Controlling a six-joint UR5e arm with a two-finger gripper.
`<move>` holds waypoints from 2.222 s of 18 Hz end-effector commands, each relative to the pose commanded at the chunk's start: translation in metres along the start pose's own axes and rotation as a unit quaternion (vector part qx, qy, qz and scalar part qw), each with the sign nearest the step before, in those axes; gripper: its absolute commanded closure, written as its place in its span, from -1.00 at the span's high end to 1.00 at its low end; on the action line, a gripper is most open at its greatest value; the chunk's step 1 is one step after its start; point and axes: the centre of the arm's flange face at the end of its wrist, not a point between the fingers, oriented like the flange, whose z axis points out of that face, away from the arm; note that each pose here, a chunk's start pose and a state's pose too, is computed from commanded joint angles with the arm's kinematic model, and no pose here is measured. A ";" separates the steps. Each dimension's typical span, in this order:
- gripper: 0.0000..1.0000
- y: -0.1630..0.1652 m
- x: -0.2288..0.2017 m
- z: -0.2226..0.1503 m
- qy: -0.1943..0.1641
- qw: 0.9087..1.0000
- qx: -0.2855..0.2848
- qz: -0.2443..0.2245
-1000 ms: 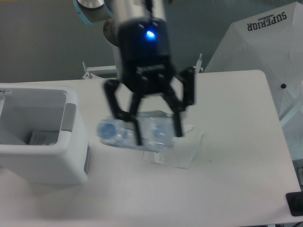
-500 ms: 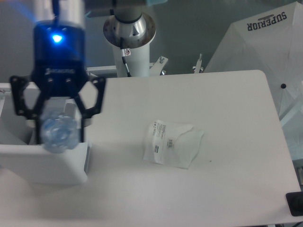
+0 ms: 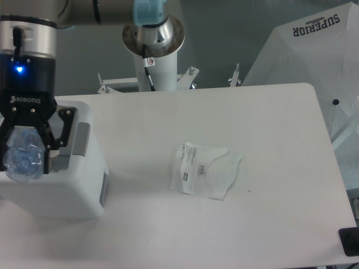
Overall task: Place the trash in the trash can
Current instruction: 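Lower the bottle into the bin and open the gripper, then move the gripper over the white plastic bag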
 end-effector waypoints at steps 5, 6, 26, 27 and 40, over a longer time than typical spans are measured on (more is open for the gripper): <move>0.34 0.020 0.007 -0.012 0.004 1.000 -0.011 0.006; 0.37 0.021 0.006 -0.013 0.004 1.000 -0.011 0.006; 1.00 0.076 -0.223 -0.014 -0.162 0.974 -0.066 -0.143; 1.00 0.082 -0.245 -0.012 -0.160 0.972 -0.071 -0.157; 1.00 0.200 -0.409 0.108 -0.129 0.952 -0.259 -0.104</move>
